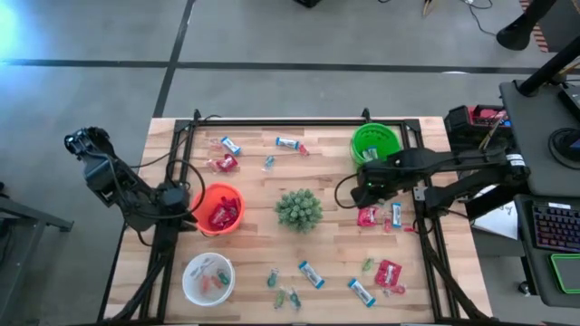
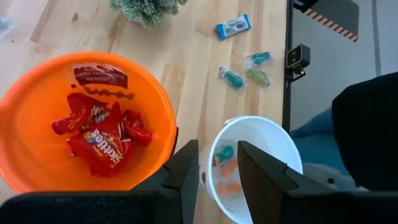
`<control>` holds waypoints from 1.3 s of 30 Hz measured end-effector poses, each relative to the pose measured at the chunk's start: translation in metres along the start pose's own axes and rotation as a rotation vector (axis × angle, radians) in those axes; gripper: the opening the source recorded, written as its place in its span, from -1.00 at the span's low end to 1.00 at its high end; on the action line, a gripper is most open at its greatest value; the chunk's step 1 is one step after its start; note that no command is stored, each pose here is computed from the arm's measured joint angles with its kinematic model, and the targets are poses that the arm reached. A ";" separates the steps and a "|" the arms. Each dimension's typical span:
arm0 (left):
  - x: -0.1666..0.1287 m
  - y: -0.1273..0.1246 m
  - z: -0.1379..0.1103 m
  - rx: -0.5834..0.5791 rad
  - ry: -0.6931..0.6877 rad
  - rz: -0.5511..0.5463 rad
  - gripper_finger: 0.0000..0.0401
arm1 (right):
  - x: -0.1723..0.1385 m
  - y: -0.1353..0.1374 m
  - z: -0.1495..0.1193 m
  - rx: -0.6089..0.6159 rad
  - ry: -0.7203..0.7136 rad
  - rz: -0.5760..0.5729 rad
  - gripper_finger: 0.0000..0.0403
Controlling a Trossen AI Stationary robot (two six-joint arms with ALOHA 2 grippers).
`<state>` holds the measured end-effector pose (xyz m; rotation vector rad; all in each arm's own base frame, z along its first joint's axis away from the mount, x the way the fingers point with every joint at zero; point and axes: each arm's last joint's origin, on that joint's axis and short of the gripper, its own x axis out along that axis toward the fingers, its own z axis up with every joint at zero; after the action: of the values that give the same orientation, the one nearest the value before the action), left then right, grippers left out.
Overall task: Sort candy
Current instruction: Put the red candy into the orange bucket
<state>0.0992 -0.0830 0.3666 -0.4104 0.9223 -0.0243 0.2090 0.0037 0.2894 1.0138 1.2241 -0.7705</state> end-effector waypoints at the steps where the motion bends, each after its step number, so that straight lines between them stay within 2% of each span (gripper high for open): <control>1: -0.001 0.001 0.000 0.000 -0.001 -0.002 -0.54 | 0.005 0.000 0.001 0.004 -0.011 0.008 -0.28; 5: -0.004 0.003 -0.001 -0.004 -0.006 -0.012 -0.54 | 0.021 -0.003 0.001 0.026 -0.018 -0.005 -0.28; 11: -0.012 0.009 -0.002 0.005 -0.021 -0.035 -0.54 | 0.038 -0.012 -0.005 0.046 0.104 -0.034 -0.27; 16: -0.018 0.013 -0.003 0.024 -0.037 -0.055 -0.54 | 0.047 -0.017 -0.008 0.047 0.149 -0.053 -0.14; 19: -0.020 0.015 -0.004 0.023 -0.044 -0.063 -0.54 | 0.052 -0.018 -0.008 0.052 0.133 -0.061 -0.03; 24: -0.022 0.017 -0.004 0.021 -0.048 -0.067 -0.54 | 0.064 -0.023 -0.006 0.152 0.054 -0.090 0.07; 30: -0.022 0.017 -0.004 0.021 -0.048 -0.066 -0.54 | 0.086 -0.030 -0.008 0.227 0.034 -0.074 0.07; 39: -0.022 0.017 -0.004 0.018 -0.049 -0.066 -0.54 | 0.101 -0.039 -0.010 0.321 0.025 -0.094 0.08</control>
<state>0.0802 -0.0650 0.3752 -0.4226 0.8599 -0.0827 0.1902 0.0030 0.1827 1.2348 1.1992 -1.0544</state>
